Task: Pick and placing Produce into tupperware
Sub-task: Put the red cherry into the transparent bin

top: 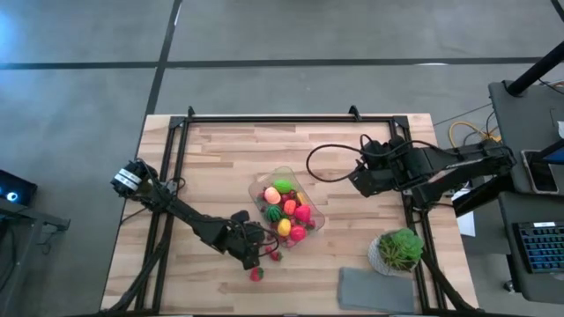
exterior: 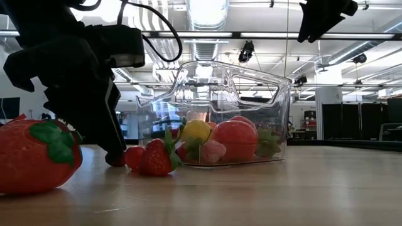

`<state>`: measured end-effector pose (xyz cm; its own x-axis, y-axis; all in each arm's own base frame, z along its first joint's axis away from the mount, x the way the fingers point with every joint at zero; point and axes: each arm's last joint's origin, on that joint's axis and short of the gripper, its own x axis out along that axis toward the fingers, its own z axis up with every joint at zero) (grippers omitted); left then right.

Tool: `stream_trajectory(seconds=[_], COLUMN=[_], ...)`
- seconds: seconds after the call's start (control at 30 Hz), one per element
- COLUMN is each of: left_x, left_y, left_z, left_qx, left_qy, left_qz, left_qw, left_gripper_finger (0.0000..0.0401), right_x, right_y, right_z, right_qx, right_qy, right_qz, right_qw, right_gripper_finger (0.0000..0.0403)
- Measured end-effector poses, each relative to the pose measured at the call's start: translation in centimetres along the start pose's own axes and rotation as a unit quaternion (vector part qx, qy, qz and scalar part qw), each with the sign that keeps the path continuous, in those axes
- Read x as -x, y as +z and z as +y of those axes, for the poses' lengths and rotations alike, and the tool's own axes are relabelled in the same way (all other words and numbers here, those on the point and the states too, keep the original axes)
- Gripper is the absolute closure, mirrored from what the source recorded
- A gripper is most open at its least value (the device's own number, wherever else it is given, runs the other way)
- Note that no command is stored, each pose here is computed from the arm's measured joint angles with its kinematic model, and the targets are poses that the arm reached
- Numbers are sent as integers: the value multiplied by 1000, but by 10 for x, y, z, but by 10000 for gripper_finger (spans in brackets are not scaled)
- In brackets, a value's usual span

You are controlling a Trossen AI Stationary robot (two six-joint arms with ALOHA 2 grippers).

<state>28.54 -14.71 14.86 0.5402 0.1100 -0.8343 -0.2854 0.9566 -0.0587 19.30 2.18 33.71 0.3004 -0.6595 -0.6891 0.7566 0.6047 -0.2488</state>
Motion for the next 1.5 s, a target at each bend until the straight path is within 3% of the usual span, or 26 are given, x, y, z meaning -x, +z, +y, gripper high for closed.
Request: stream_trajectory(seconds=[0.67, 1.07, 1.3, 1.5], left_x=[-8, -9, -8, 17], left_y=[-7, -4, -5, -2], left_z=[10, 11, 12, 5], left_qx=[5, 13, 13, 10], left_qy=[-2, 7, -7, -40], left_qz=[15, -15, 4, 24], left_qw=[1000, 1000, 1000, 999], left_gripper_finger=[311, 318, 318, 318], right_x=[-1, -1, -1, -1], right_y=[0, 0, 1, 1], right_z=[0, 1, 1, 1], right_qx=[-9, -14, -15, -14], right_qy=[0, 2, 3, 4], right_qz=[0, 1, 1, 2], right_qw=[1000, 1000, 1000, 1000], right_gripper_finger=[165, 165, 165, 165])
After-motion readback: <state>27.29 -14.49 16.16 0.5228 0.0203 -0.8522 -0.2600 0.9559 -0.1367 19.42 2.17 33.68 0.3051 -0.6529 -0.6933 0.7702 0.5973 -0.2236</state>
